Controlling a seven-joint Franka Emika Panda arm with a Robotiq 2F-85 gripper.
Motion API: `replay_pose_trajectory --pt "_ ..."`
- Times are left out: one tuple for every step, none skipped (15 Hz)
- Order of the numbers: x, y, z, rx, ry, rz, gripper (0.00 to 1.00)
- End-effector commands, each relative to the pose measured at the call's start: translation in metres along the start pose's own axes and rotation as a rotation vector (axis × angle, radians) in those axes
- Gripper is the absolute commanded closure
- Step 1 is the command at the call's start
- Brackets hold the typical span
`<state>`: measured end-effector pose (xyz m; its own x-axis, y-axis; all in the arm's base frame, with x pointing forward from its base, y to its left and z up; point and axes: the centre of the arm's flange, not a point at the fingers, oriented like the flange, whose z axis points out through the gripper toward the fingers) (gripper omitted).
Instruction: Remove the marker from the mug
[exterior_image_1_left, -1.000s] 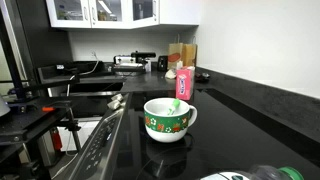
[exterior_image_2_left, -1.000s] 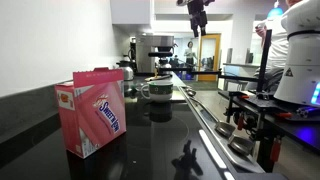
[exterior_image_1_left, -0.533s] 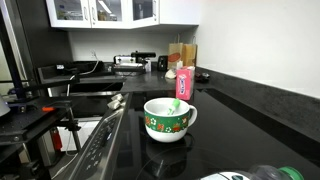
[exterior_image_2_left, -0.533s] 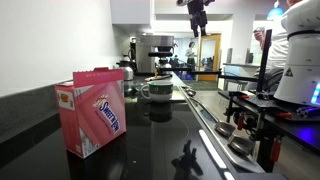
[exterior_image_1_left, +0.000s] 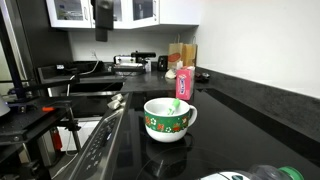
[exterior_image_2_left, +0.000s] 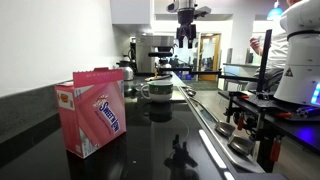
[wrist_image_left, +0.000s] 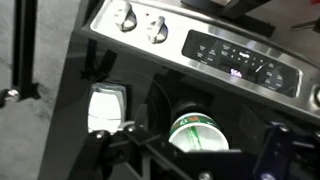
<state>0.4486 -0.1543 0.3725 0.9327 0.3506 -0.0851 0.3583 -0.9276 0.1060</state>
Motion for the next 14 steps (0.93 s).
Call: replay_pose_trajectory --pt "0.031 -0.004 0.026 0.084 0.023 -0.168 0.00" --pt "0.039 -0.007 0.035 0.111 0.009 -0.209 0.00" --pt "0.049 -0.009 0.048 0.114 -0.003 -0.238 0.00" --pt "0.056 -0.011 0.055 0.109 -0.018 -0.270 0.00" --pt "0.064 -0.013 0.064 0.085 -0.027 -0.289 0.00" --pt "0.073 -0.013 0.071 0.071 -0.025 -0.299 0.00" --pt "0.081 -0.013 0.074 0.065 -0.028 -0.311 0.00" --pt "0.090 -0.014 0.078 0.057 -0.023 -0.321 0.00" --pt "0.099 -0.013 0.084 0.052 -0.023 -0.323 0.00" --pt "0.107 -0.013 0.086 0.054 -0.023 -0.329 0.00" --pt "0.114 -0.013 0.090 0.059 -0.025 -0.327 0.00" --pt "0.121 -0.012 0.094 0.060 -0.027 -0.330 0.00" --pt "0.127 -0.011 0.097 0.062 -0.028 -0.331 0.00" --pt "0.133 -0.010 0.101 0.066 -0.031 -0.337 0.06"
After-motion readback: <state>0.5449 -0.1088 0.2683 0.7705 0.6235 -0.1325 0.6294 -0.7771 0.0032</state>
